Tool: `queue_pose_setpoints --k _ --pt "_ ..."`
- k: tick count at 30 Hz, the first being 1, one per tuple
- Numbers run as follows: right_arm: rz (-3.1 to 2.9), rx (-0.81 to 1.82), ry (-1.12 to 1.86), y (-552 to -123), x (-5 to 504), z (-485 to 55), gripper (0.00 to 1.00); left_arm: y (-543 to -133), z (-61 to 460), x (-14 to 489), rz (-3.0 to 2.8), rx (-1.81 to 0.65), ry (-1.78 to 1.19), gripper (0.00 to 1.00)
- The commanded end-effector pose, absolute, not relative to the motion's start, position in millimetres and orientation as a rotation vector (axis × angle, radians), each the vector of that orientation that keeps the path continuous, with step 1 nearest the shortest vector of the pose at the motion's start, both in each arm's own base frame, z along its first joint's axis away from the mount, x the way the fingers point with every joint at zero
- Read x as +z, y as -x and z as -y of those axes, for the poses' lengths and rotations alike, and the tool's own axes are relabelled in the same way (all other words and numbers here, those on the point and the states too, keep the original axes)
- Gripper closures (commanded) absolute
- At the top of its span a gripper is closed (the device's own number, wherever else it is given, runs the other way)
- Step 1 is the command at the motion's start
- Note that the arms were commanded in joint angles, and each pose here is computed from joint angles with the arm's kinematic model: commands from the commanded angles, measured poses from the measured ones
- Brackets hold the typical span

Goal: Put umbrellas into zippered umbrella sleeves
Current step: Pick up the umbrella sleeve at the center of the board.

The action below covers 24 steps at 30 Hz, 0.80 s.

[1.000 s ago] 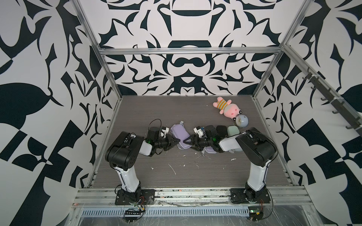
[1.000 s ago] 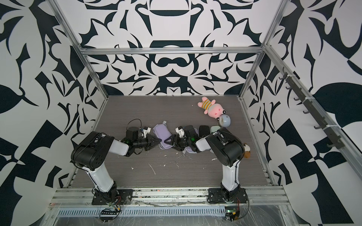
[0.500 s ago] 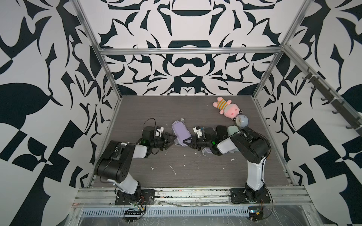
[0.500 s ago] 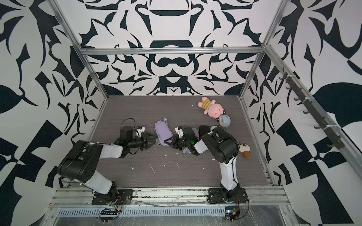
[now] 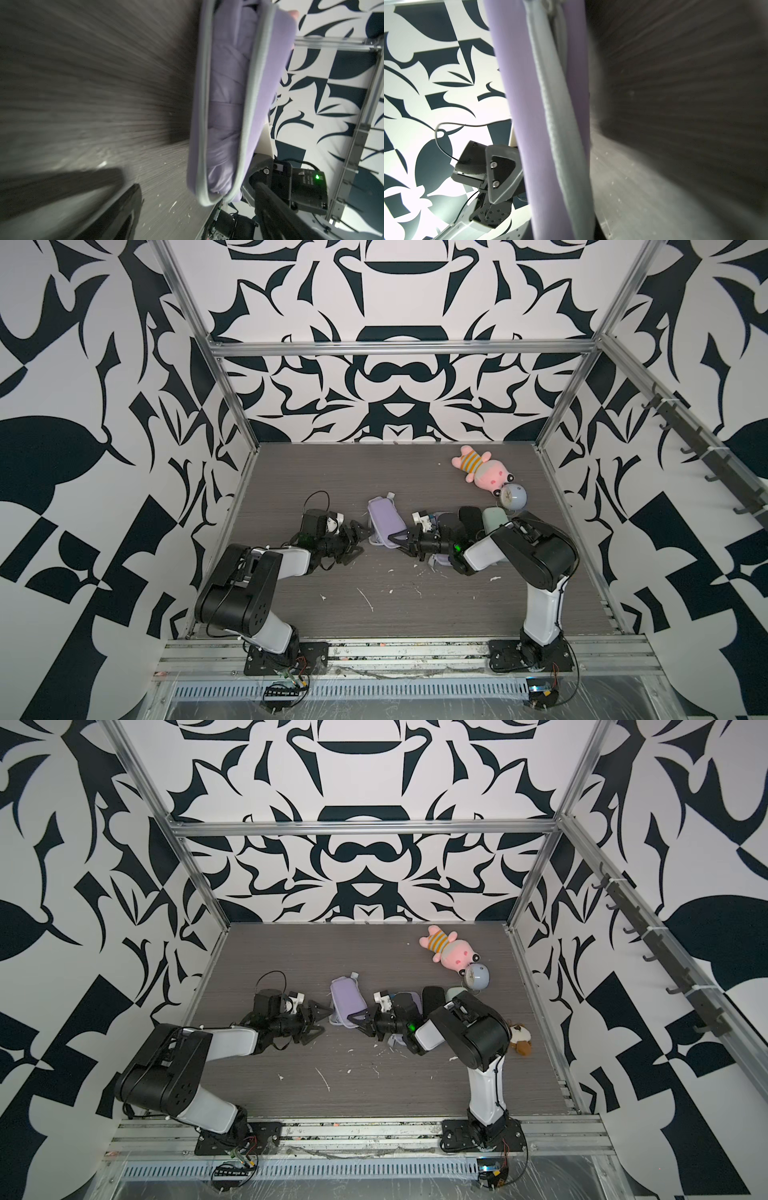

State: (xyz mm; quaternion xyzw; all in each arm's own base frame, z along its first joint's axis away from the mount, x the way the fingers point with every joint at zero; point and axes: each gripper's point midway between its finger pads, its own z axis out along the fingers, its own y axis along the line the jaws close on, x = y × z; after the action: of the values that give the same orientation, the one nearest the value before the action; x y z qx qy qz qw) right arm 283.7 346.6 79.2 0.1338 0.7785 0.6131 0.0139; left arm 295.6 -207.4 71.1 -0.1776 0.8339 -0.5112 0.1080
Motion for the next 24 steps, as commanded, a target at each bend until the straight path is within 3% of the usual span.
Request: queue_pose_setpoints --k 1,7,17,21,24 --pt "-2.361 2.000 -0.263 -272 116 -355 1.00 -307 211 94 -2.361 -1.526 0.456 0.09" --pt "-2.357 2.060 -0.186 -259 136 -363 1.00 -310 216 70 -2.385 -1.572 0.484 0.08" --pt "-2.422 2.113 -0.011 -231 152 -373 1.00 -331 229 90 -2.277 -1.634 0.446 0.09" --pt "-2.435 2.085 -0.042 -238 148 -375 1.00 -336 251 112 -2.201 -1.735 0.405 0.18" --pt "-2.418 1.998 -0.136 -250 143 -368 0.65 -335 258 126 -2.150 -1.800 0.376 0.34"
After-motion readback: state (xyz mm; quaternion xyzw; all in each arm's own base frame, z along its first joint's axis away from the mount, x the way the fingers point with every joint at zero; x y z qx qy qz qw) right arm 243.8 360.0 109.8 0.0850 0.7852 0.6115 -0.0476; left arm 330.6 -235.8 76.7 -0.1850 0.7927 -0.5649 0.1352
